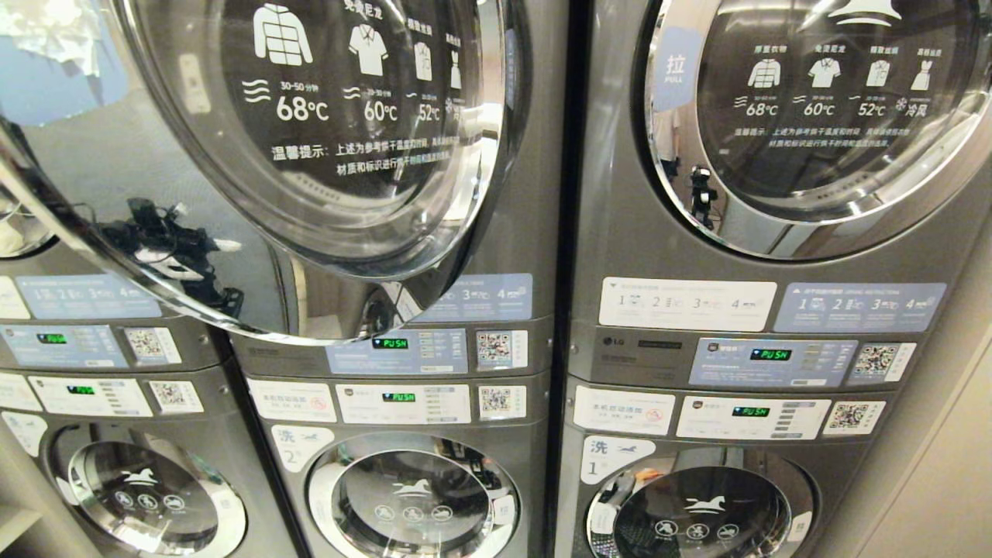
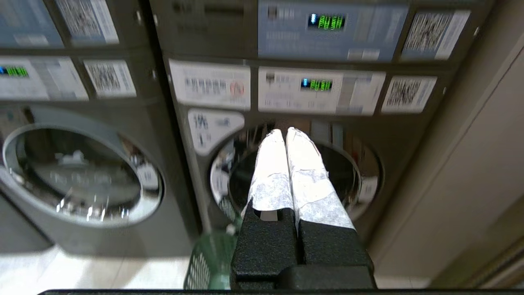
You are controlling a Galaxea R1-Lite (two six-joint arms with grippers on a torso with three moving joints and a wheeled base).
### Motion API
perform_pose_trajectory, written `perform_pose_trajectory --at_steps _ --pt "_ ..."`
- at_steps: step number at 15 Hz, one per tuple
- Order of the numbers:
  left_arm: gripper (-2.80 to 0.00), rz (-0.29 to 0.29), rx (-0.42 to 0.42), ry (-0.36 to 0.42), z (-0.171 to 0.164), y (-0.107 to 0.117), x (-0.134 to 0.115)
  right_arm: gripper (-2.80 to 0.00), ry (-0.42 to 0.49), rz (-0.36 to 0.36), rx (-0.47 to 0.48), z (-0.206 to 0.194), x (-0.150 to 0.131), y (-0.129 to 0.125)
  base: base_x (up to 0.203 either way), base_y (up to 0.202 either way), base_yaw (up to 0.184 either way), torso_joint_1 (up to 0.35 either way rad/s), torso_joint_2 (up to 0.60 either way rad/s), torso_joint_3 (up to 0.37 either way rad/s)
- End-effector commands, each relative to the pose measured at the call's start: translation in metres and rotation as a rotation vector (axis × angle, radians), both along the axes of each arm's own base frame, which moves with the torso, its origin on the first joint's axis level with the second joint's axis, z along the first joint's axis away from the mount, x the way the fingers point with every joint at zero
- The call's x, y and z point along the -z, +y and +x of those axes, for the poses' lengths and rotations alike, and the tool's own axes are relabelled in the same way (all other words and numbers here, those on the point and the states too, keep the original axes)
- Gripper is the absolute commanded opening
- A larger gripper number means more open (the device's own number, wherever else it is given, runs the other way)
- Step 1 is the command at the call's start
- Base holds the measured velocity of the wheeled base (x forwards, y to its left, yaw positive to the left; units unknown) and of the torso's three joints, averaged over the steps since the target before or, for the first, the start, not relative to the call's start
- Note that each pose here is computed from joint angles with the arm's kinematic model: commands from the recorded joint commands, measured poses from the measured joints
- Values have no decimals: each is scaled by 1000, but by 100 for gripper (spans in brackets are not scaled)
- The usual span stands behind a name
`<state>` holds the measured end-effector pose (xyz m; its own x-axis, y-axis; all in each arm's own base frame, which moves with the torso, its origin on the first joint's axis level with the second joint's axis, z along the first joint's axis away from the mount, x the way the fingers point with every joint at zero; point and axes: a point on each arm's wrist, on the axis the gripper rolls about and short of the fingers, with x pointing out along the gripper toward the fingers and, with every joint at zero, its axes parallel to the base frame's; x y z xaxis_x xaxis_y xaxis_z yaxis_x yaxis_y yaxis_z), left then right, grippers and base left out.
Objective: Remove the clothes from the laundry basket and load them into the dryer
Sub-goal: Close the dryer
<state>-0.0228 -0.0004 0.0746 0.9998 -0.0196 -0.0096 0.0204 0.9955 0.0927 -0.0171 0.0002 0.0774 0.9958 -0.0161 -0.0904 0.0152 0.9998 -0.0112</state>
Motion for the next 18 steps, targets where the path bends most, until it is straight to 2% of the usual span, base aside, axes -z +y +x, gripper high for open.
perform_pose_trajectory --at_steps 1,5,7,11,15,18 --pt "-280 1 1 1 0 0 0 -280 -87 2 1 -6 1 0 0 0 0 0 0 0" --pt "-280 8 15 -13 0 0 -1 -280 -84 -4 1 -6 2 0 0 0 0 0 0 0" --pt "-280 6 66 -109 -3 -1 -17 -280 -85 -4 1 -6 1 0 0 0 0 0 0 0" --pt "-280 34 372 -282 -23 -8 -84 -280 -84 -5 1 -6 2 0 0 0 0 0 0 0" --pt "-280 -19 576 -270 -8 -11 -168 -280 -84 -9 0 -6 1 0 0 0 0 0 0 0" --pt "-280 -85 686 -228 23 -13 -221 -280 -72 -8 -1 -7 2 0 0 0 0 0 0 0"
